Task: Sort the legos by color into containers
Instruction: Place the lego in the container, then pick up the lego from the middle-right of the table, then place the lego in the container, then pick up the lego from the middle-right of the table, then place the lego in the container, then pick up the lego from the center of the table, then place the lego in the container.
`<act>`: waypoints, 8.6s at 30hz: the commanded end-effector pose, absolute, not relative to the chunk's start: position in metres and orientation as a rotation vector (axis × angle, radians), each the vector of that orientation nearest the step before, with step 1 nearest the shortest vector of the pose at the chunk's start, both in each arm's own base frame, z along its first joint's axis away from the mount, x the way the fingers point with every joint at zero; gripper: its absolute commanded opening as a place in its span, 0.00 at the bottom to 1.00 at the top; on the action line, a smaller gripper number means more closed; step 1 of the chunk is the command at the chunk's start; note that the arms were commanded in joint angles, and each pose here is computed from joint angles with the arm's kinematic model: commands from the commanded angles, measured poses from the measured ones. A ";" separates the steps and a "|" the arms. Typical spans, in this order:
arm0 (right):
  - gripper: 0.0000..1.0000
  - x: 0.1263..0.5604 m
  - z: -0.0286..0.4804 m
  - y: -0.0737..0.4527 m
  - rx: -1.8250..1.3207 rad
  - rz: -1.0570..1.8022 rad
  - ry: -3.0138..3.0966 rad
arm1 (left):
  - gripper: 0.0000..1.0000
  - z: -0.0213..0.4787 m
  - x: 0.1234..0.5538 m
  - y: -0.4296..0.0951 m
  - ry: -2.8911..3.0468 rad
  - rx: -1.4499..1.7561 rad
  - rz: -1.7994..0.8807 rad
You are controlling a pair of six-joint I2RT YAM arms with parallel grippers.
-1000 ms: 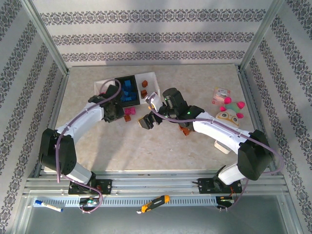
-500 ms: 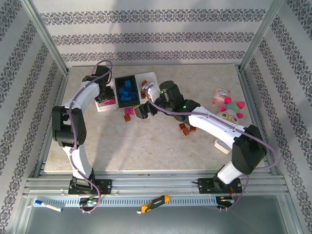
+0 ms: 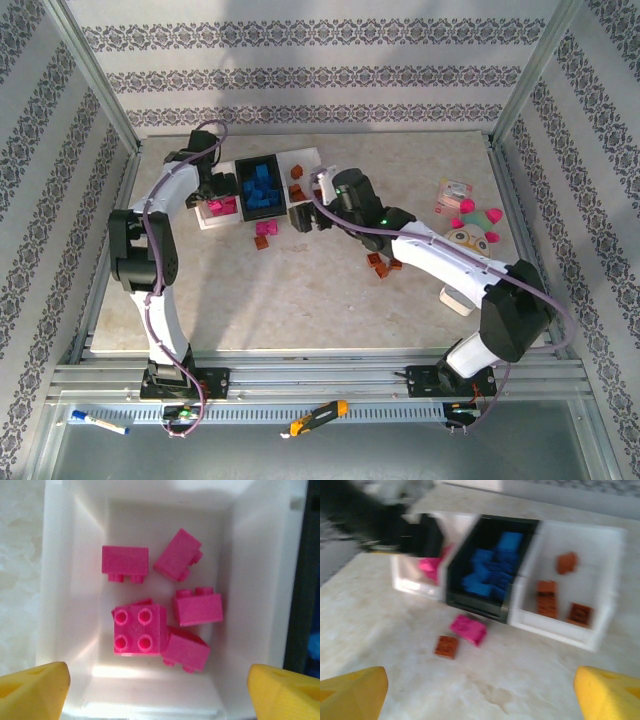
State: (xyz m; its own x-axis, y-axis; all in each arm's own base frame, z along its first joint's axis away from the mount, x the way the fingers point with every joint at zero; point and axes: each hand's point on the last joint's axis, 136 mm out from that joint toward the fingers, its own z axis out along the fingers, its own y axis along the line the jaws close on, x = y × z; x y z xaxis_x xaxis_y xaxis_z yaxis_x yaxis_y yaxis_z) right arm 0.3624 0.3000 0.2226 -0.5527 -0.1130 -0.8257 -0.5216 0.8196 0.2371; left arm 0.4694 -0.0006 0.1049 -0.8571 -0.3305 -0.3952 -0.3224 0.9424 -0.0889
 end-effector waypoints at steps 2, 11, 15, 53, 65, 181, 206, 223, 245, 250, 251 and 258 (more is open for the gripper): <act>0.93 0.374 0.201 0.216 -0.037 0.355 2.249 | 0.97 0.153 0.465 -0.029 2.545 -0.238 -0.126; 0.92 0.353 0.143 0.102 0.407 0.060 2.465 | 0.99 0.197 0.423 -0.158 2.234 0.428 -0.373; 0.93 0.346 0.118 0.076 0.549 0.017 2.525 | 0.99 0.207 0.399 -0.225 2.078 0.622 -0.572; 0.31 0.370 0.061 0.101 0.470 0.163 2.772 | 0.99 0.195 0.341 -0.324 1.823 0.897 -0.852; 0.31 0.455 0.134 0.228 -0.016 0.355 2.549 | 0.99 0.184 0.325 -0.281 1.882 0.727 -0.744; 0.55 0.552 0.145 0.311 -0.164 0.375 2.386 | 0.99 0.188 0.317 -0.230 1.808 0.635 -0.579; 0.78 0.323 0.079 0.166 -0.452 0.146 2.891 | 0.99 0.181 0.309 -0.274 1.783 0.848 -0.791; 0.65 0.310 0.017 0.149 -0.361 0.002 3.159 | 0.99 0.183 0.303 -0.274 1.774 0.891 -0.790; 0.33 0.444 0.140 0.256 -0.266 0.342 2.601 | 0.99 0.188 0.288 -0.251 1.788 0.862 -0.696; 0.32 0.506 0.150 0.288 -0.171 0.359 2.464 | 0.99 0.190 0.288 -0.243 1.795 0.832 -0.659; 0.32 0.517 0.151 0.293 -0.162 0.353 2.446 | 0.99 0.191 0.288 -0.241 1.795 0.828 -0.650; 0.33 0.574 0.137 0.304 -0.086 0.284 2.378 | 0.99 0.192 0.285 -0.235 1.817 0.805 -0.633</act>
